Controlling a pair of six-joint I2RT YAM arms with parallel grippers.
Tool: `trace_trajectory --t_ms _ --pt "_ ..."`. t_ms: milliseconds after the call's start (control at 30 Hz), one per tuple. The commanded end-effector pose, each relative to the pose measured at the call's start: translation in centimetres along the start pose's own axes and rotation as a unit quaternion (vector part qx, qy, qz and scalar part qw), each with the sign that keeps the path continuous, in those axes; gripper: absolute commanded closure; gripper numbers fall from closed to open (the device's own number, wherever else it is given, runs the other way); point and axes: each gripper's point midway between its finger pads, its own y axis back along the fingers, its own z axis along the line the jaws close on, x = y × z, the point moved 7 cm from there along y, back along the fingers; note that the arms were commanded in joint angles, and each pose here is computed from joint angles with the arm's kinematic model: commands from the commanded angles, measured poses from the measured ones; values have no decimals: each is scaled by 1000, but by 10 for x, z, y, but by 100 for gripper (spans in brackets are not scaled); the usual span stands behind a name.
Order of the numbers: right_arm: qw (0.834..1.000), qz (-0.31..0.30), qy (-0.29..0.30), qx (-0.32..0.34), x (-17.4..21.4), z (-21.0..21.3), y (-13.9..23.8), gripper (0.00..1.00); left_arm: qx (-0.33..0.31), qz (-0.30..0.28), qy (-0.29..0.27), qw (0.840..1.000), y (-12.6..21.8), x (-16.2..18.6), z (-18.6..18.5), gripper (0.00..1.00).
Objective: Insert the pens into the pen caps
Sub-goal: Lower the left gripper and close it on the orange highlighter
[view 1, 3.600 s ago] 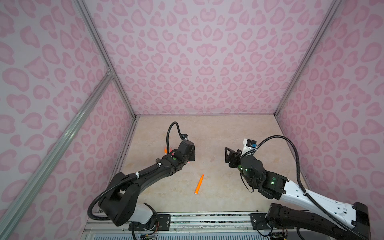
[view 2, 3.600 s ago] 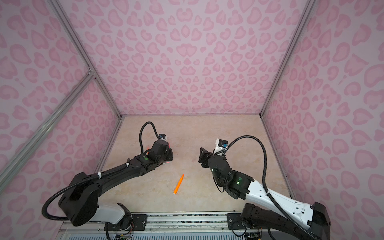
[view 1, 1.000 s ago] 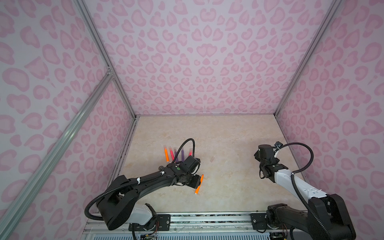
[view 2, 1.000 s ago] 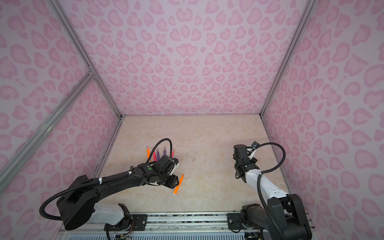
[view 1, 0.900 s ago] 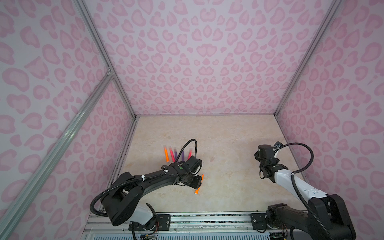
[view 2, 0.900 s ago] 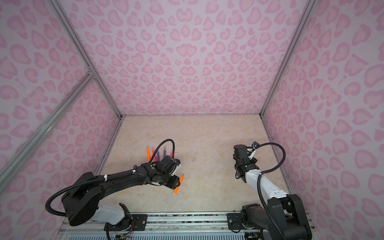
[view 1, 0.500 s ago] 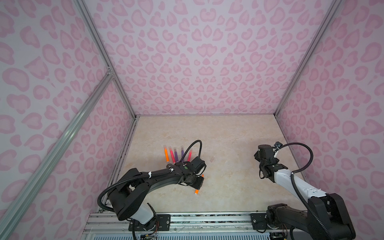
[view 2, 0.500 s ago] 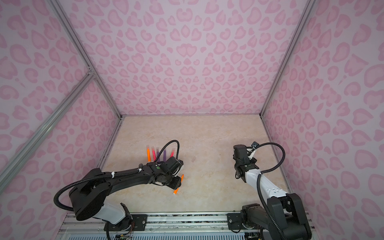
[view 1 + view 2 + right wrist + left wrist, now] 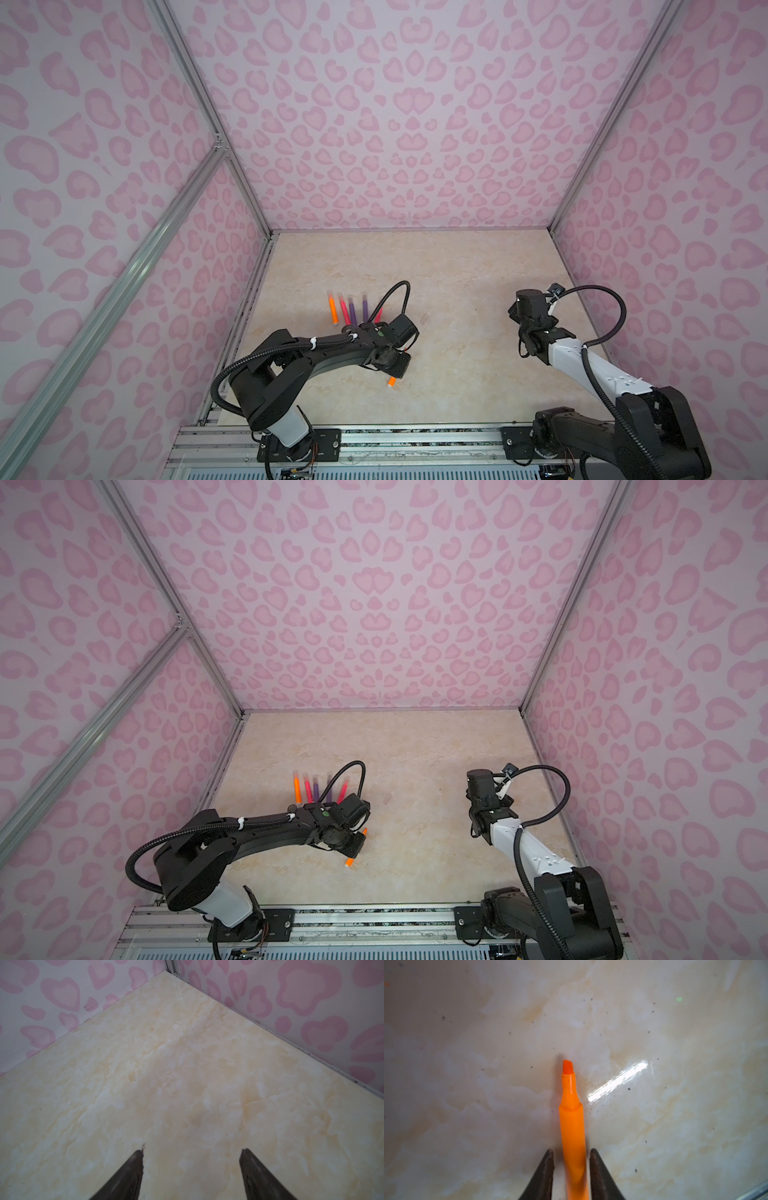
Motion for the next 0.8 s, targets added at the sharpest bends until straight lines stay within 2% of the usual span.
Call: trace_trajectory --t_ms 0,767 --pt "1000 -2 -1 5 0 -1 0 26 -3 -2 0 1000 -2 -4 -2 70" --pt "1000 -3 -1 7 -1 0 0 26 -49 8 -10 999 -3 1 6 73"
